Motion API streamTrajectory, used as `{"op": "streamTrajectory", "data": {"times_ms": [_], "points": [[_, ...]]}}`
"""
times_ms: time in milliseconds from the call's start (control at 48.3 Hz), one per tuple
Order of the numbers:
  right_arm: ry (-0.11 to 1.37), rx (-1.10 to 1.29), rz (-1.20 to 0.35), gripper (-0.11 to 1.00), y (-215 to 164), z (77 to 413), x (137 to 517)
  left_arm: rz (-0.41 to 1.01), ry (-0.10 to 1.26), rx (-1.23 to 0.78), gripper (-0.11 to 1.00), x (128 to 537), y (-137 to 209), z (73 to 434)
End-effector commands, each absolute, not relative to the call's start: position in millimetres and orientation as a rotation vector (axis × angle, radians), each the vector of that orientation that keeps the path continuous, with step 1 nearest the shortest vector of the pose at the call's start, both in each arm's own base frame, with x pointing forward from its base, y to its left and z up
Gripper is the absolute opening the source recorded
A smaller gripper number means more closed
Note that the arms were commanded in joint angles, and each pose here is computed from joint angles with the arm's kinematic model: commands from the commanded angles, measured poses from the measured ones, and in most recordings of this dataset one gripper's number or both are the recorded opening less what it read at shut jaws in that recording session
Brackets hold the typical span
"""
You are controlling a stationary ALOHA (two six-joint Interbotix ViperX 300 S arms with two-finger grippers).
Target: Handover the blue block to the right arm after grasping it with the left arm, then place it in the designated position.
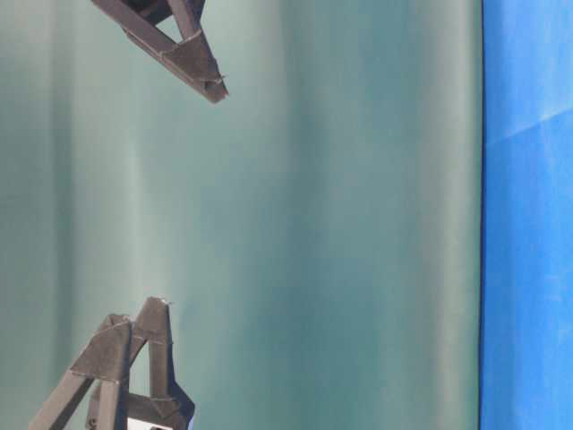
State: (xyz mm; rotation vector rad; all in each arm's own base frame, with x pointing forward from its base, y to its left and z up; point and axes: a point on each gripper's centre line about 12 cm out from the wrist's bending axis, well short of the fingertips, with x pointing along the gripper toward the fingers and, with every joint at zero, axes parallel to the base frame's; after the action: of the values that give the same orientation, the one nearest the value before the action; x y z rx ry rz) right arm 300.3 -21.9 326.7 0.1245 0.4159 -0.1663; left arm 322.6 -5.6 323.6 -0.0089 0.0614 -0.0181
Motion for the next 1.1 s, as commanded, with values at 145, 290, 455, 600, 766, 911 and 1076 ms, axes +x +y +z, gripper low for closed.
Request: {"op": "streamTrajectory", "data": {"times_ms": [145, 290, 455, 600, 766, 911, 1076], "points": [[0.339, 0.123, -0.137, 0.85, -19, 339, 300, -0.022, 0.028, -0.008, 0.93, 322, -7, 335], [0.256, 0.113, -0.093, 0.85, -14, 340, 295, -0.022, 0.026, -0.008, 0.93, 322, -7, 335], [0.186, 0.112, -0.051, 0.85, -10, 337, 288, -0.022, 0.025, -0.008, 0.93, 322, -7, 335], [0.158, 0.114, -0.026, 0.85, -7, 331, 287, -0.022, 0.020, -0.008, 0.93, 322, -7, 336], [0.149, 0.113, -0.014, 0.85, -6, 327, 286, -0.022, 0.022, -0.008, 0.93, 323, -7, 336], [0.148, 0.115, -0.015, 0.84, -6, 327, 286, -0.022, 0.022, -0.008, 0.93, 323, -7, 336], [0.151, 0.115, -0.015, 0.84, -6, 327, 286, -0.022, 0.020, -0.008, 0.93, 323, -7, 336]]}}
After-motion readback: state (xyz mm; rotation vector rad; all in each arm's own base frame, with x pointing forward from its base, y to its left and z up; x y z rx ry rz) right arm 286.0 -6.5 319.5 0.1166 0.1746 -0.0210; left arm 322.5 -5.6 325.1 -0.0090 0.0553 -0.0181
